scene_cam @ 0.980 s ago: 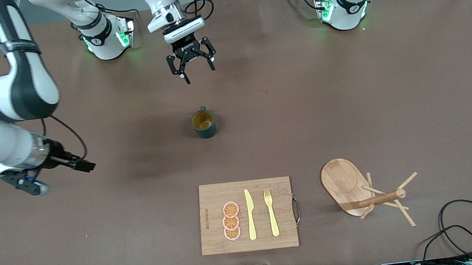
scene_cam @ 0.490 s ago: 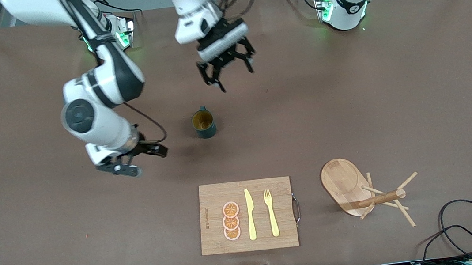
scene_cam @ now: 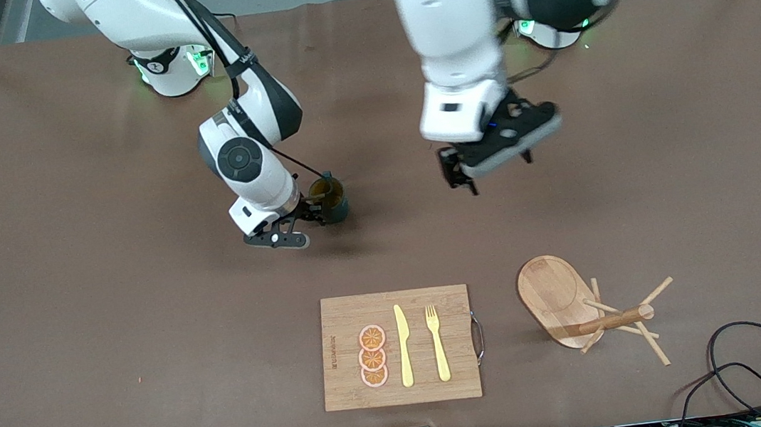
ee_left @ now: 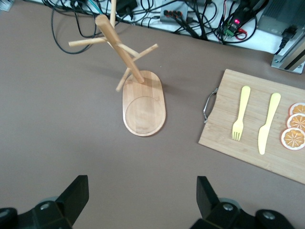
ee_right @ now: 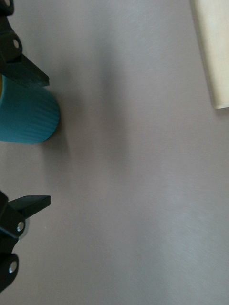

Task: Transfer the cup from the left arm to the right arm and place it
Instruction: 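Open the left gripper and lift away while the right gripper reaches the mug, then grasp the teal mug rim with the right gripper while the left gripper withdraws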

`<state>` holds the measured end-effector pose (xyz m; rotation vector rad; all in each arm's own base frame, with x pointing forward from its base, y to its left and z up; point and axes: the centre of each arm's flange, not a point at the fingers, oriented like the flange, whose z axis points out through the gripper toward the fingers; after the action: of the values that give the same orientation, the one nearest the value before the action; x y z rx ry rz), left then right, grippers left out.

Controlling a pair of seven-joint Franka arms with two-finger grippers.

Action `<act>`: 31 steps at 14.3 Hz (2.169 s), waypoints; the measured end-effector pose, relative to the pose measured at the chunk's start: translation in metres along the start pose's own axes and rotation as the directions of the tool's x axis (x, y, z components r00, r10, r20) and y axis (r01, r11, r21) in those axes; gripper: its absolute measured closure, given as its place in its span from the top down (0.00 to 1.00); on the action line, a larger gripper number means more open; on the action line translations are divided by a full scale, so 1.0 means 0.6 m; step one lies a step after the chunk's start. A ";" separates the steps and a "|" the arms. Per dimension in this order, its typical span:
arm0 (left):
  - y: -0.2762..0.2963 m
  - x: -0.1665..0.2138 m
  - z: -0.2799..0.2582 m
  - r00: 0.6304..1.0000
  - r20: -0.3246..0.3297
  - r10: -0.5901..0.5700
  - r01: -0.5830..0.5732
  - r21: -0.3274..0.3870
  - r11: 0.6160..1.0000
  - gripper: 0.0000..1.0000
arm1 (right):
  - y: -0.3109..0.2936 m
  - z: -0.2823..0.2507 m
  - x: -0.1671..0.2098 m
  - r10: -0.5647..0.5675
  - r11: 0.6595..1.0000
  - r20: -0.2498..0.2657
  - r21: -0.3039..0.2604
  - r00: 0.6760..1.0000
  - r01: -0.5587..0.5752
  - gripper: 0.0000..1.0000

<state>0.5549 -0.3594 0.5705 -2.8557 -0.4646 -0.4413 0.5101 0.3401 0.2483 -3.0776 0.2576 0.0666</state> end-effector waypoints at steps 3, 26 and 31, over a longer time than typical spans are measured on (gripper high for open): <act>-0.128 0.104 -0.006 0.996 0.062 0.066 -0.063 -0.056 0.996 1.00 | -0.007 -0.016 -0.024 -0.019 1.000 -0.001 0.002 1.000 0.019 1.00; -0.560 0.238 0.000 0.931 0.225 0.286 -0.265 -0.120 0.957 1.00 | 0.009 0.025 -0.086 0.005 1.000 -0.011 -0.002 1.000 -0.005 0.75; -0.562 0.200 0.005 0.920 0.264 0.289 -0.248 -0.178 0.952 1.00 | 0.015 0.024 -0.079 0.023 1.000 -0.014 -0.003 1.000 -0.023 0.26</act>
<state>0.5502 -0.0130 0.6612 -3.0723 -0.0803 -0.0064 0.4612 0.3397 0.2358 -3.0796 0.2941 0.0471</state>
